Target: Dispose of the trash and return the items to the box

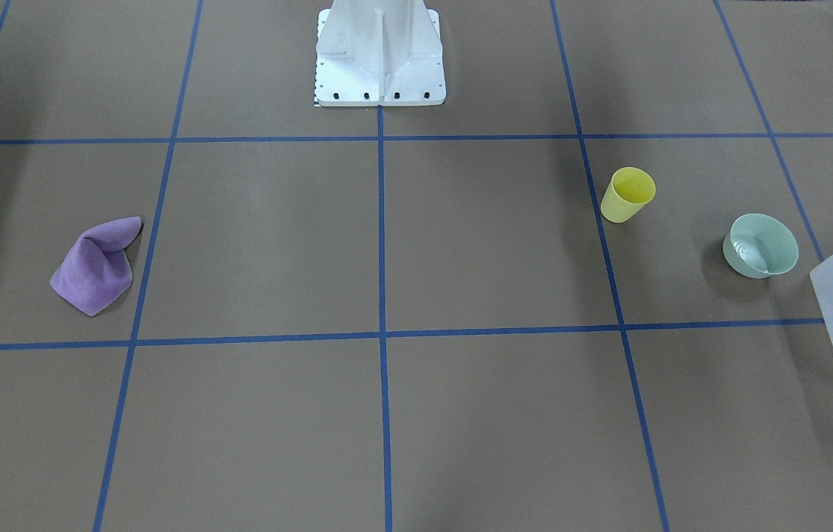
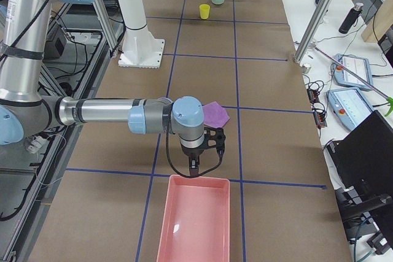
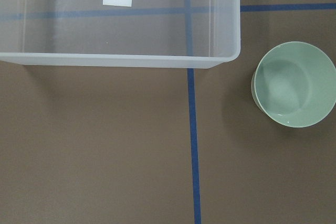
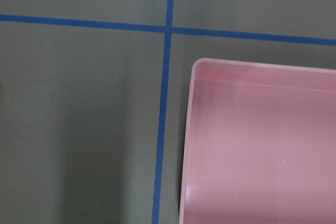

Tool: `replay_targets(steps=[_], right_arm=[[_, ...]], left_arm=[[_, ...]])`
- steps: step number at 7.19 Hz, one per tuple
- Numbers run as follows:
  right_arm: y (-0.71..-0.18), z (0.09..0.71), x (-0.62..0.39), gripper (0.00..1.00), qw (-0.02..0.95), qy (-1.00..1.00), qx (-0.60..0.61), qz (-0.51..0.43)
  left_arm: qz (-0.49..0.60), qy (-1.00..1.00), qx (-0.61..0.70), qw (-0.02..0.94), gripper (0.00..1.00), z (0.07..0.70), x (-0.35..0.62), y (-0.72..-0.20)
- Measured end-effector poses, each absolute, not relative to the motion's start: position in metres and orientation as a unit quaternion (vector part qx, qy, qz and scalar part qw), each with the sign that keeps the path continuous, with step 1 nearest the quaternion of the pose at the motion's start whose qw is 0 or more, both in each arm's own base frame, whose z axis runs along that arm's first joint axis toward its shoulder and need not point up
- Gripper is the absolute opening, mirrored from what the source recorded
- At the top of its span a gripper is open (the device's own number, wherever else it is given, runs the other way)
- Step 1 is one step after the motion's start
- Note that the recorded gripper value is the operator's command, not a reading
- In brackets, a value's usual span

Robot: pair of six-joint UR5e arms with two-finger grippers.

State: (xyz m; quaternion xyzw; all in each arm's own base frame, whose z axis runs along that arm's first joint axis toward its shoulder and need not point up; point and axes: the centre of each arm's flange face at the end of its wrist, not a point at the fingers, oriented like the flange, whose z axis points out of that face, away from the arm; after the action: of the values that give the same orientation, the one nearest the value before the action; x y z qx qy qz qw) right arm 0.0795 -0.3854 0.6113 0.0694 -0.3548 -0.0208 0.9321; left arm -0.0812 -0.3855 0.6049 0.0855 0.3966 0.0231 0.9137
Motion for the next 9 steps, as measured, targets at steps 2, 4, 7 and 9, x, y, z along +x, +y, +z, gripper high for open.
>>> replay_targets(steps=[2,4,7,9], right_arm=[[-0.396,0.591,0.078,1.00,0.924,-0.354,0.139,-0.047],[-0.409,0.572,0.064,1.00,0.914,-0.371,0.158,-0.053],[-0.423,0.527,0.004,1.00,0.908,-0.394,0.137,-0.031],[-0.425,0.516,-0.028,1.00,0.908,-0.395,0.135,-0.015]], left_arm=[[0.050,0.392,0.153,0.906,0.99,0.581,-0.083,-0.420],[0.070,0.389,0.199,0.897,0.99,0.573,-0.084,-0.437],[0.039,0.412,0.184,0.892,0.99,0.570,-0.048,-0.441],[0.013,0.433,0.133,0.892,0.98,0.568,0.016,-0.445]])
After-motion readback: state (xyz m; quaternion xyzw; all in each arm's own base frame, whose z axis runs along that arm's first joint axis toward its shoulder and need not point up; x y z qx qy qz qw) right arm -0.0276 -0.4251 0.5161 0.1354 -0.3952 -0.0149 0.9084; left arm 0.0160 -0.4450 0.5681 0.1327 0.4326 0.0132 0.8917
